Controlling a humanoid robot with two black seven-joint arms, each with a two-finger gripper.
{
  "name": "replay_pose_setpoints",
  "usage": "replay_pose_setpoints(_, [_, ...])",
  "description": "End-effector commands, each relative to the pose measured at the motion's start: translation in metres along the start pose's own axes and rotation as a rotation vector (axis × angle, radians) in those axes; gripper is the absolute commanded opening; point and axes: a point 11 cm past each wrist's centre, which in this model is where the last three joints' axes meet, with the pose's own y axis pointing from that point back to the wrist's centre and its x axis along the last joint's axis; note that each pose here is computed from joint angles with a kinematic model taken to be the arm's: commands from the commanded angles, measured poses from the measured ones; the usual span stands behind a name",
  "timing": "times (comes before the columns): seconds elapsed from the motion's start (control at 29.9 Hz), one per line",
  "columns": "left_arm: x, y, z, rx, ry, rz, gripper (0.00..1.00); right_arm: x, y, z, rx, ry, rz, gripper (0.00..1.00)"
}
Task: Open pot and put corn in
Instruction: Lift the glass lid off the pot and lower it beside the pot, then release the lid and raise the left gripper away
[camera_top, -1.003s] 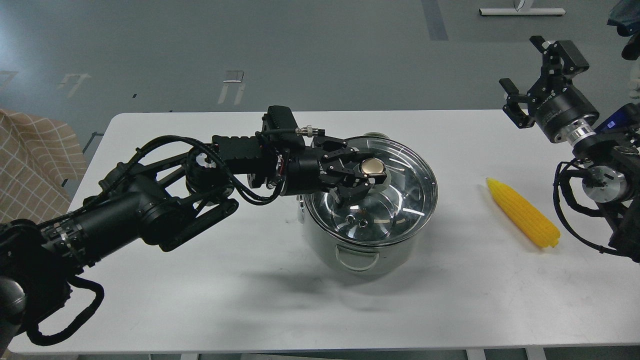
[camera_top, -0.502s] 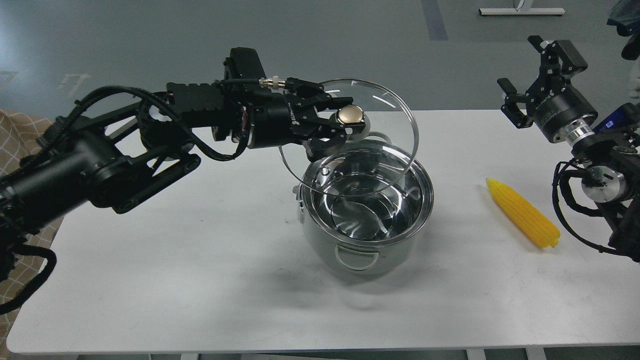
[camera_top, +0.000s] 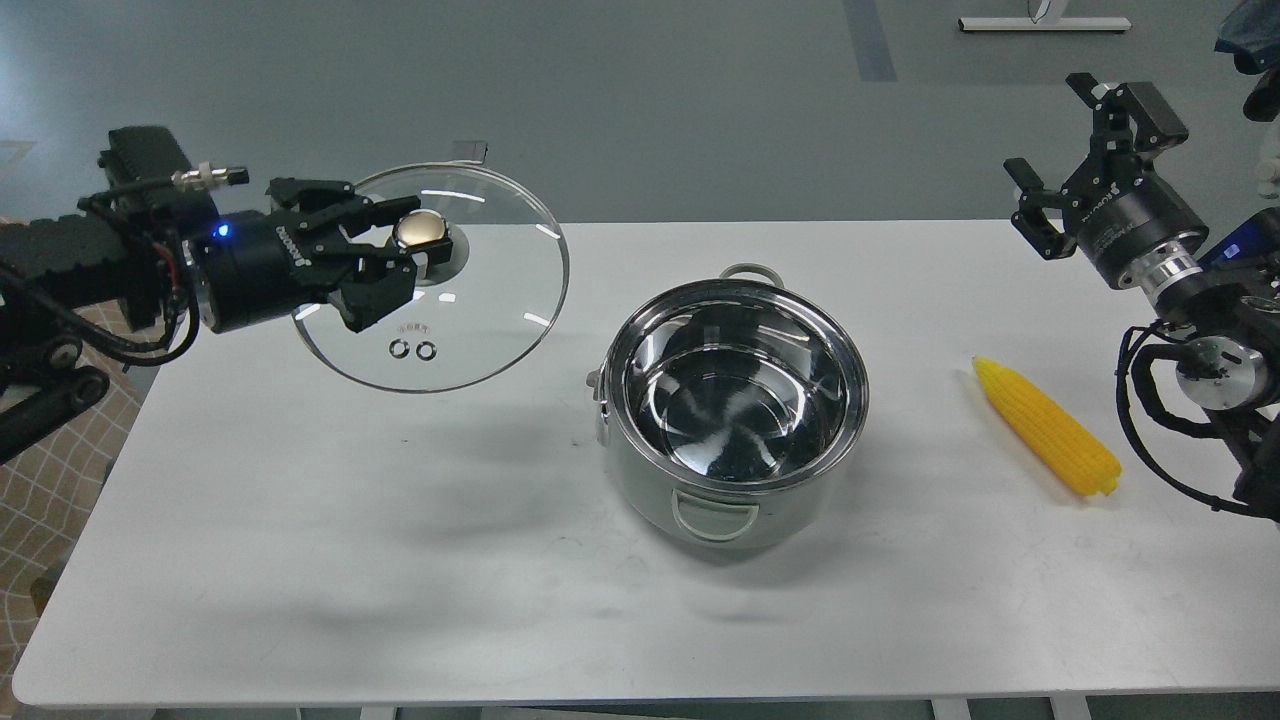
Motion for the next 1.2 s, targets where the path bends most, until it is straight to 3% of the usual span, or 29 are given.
replay_pose_setpoints(0.0, [-0.047, 0.007, -0.003, 0.047, 0.034, 0.005, 0.06, -0.003, -0.001, 0.002, -0.002, -0.004, -0.005, 0.98])
replay_pose_setpoints(0.2, [-0.092, 0.017, -0.012, 0.121, 0.076, -0.02, 0.06, -0.005, -0.002, 0.006, -0.013, 0.001, -0.012, 0.98])
replay_pose_setpoints(0.57, [-0.139, 0.022, -0.013, 0.202, 0.065, 0.033, 0.1, -0.005, 0.0, 0.009, -0.022, 0.001, -0.011, 0.98])
replay_pose_setpoints(0.94, [-0.181, 0.033, -0.001, 0.229, 0.122, -0.039, 0.15, -0.003, 0.004, 0.015, -0.032, -0.005, -0.006, 0.98])
replay_pose_setpoints(1.0, [-0.182, 0.034, -0.001, 0.235, 0.128, -0.039, 0.23, -0.003, 0.004, 0.015, -0.032, -0.005, -0.006, 0.98])
replay_pose_setpoints(1.07, [-0.184, 0.035, -0.005, 0.252, 0.132, -0.042, 0.49, -0.004, 0.004, 0.015, -0.033, -0.004, -0.007, 0.98])
replay_pose_setpoints(1.17, [-0.185, 0.032, -0.003, 0.249, 0.137, -0.039, 0.62, -0.003, 0.005, 0.016, -0.034, -0.002, -0.006, 0.98])
